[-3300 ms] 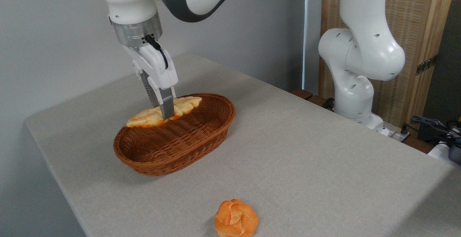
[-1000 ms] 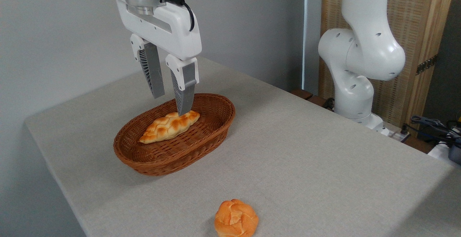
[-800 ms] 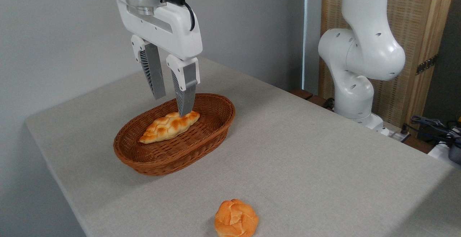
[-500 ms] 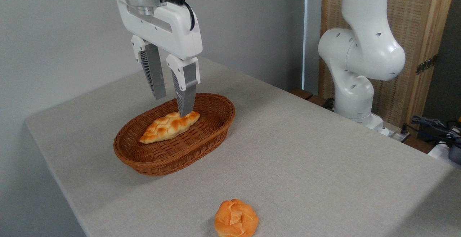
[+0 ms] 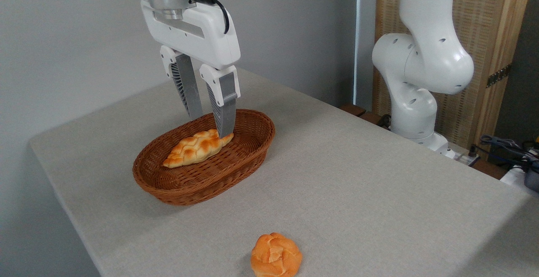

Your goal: Put bread into the basket

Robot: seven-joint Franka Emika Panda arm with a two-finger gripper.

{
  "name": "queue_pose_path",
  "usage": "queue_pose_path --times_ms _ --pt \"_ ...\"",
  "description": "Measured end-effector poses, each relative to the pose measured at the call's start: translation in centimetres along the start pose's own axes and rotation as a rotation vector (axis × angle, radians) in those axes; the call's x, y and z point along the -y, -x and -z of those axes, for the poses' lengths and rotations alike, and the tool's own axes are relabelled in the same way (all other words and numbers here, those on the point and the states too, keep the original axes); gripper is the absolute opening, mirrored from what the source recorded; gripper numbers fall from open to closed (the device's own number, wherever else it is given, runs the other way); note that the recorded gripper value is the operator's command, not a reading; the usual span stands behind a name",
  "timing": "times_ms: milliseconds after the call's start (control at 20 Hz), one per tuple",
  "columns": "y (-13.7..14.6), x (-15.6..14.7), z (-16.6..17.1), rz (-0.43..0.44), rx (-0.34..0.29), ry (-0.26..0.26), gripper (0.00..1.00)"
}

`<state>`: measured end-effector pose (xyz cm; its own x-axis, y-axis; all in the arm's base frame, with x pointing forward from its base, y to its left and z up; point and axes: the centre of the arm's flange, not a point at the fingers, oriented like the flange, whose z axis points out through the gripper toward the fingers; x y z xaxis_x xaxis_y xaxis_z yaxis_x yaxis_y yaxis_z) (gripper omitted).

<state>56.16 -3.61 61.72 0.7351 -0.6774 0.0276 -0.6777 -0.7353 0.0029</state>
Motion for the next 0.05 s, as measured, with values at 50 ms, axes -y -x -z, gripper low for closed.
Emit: queue_pose_path --times_ms 50 --pt "0.00 0.00 -0.01 0.000 0.000 0.000 1.00"
